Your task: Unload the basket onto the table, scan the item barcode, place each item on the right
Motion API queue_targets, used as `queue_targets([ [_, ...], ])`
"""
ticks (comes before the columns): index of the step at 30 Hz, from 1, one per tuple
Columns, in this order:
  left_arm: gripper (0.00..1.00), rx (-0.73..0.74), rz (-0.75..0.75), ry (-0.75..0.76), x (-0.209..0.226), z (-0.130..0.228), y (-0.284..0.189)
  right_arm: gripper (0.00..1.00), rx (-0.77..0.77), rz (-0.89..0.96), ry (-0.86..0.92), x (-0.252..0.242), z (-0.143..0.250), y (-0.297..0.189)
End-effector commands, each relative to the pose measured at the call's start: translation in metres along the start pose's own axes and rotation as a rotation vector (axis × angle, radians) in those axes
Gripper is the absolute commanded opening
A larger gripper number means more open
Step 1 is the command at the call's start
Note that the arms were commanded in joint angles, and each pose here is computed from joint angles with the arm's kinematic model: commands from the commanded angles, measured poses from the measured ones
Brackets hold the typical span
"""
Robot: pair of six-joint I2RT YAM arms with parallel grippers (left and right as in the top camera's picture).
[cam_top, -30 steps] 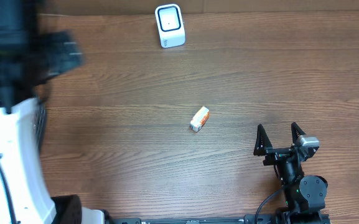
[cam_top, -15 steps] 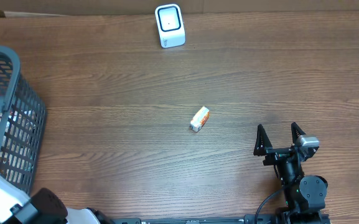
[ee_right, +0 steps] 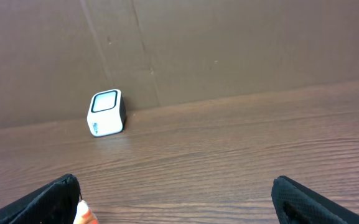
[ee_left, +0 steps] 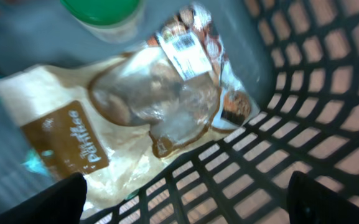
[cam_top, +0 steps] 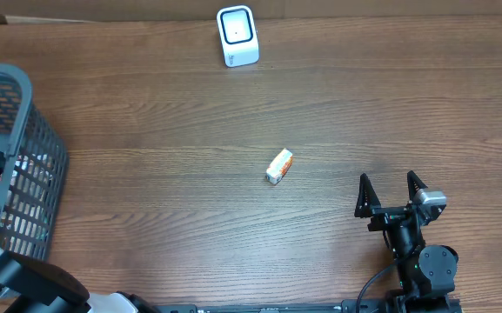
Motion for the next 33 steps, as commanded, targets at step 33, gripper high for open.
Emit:
queue_targets([
  [33,0.67,0.011,-0.175,0.177,0.045,0.043,0.109,1.00,-0.004,0.002,-0.001,0.000,0.002,0.000],
])
Point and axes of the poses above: each gripper's point midway between its finger pads, its own y axis out along the fingers, its own x axis along the line the jaws close on, z = x × y, the point moved 2 cm from there along -y, back along the fingers, and after that the axes turned 1 degree about y, right-handed, at the moved point
